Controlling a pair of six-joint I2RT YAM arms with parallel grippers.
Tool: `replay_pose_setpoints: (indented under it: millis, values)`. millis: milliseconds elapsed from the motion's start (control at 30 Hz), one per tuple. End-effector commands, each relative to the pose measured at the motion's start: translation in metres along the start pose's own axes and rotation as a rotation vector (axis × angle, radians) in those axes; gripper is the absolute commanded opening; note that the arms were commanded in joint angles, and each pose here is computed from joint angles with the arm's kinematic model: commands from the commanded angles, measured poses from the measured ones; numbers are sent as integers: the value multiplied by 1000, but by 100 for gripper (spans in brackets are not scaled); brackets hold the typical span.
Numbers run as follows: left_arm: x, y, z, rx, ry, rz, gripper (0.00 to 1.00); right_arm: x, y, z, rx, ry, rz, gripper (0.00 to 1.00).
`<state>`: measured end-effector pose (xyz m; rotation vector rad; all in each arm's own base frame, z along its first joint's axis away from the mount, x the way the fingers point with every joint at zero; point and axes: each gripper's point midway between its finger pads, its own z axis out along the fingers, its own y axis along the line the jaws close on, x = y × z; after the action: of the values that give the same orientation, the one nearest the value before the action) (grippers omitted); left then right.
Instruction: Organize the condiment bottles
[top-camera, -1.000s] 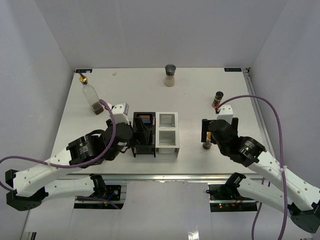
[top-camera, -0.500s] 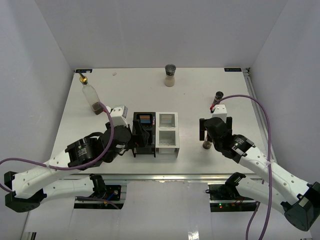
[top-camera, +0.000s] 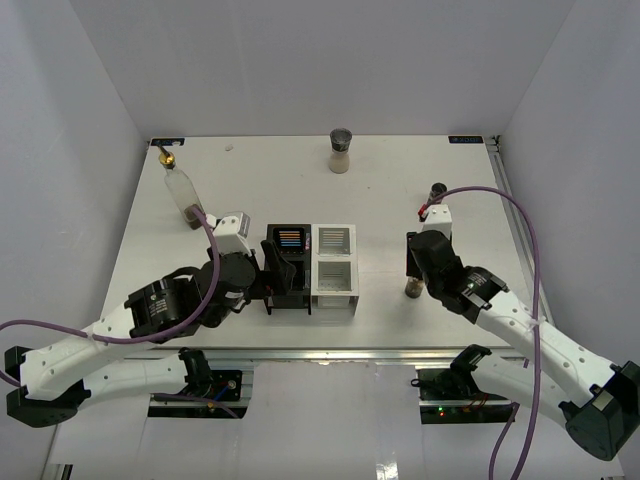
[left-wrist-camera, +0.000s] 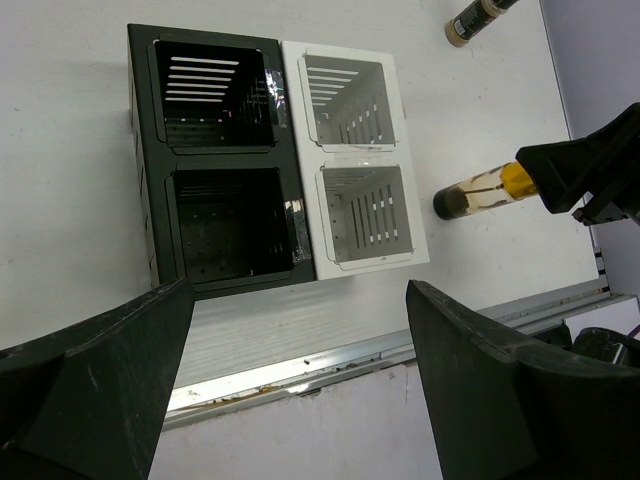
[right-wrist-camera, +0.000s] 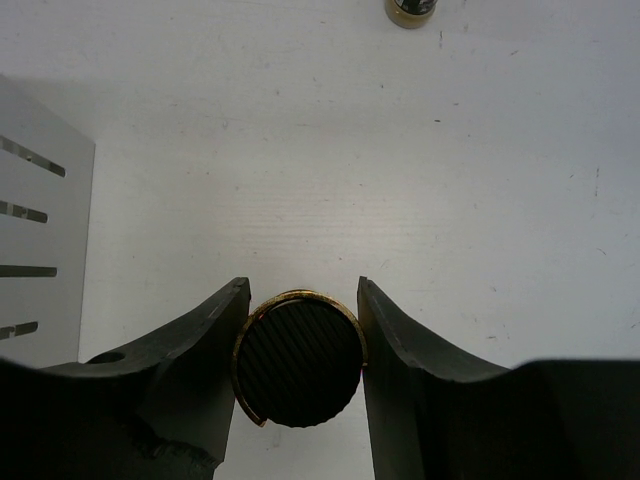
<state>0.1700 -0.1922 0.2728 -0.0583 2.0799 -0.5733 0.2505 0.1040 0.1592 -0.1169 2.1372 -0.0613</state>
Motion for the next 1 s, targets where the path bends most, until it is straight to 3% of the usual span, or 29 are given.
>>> replay_pose_setpoints:
  millis: [0, 200, 567, 767, 967]
  values:
    - [-8, -3, -3, 15, -22, -22, 98, -25, 3, -7, -24, -43, -10, 8]
    - [-18, -8, -7, 19, -35, -15, 98, -77, 23, -26, -147, -119, -41, 8]
    - [-18, -3, 5, -56, -21, 27, 98, -215, 69, -88, -407, -354, -12, 8]
    - [-18, -10, 8, -38, -11, 39, 98, -245, 111, -92, -566, -386, -11, 8]
    - [-21, -10, 6, -33, -19, 43, 98, -233, 146, -69, -612, -338, -40, 8]
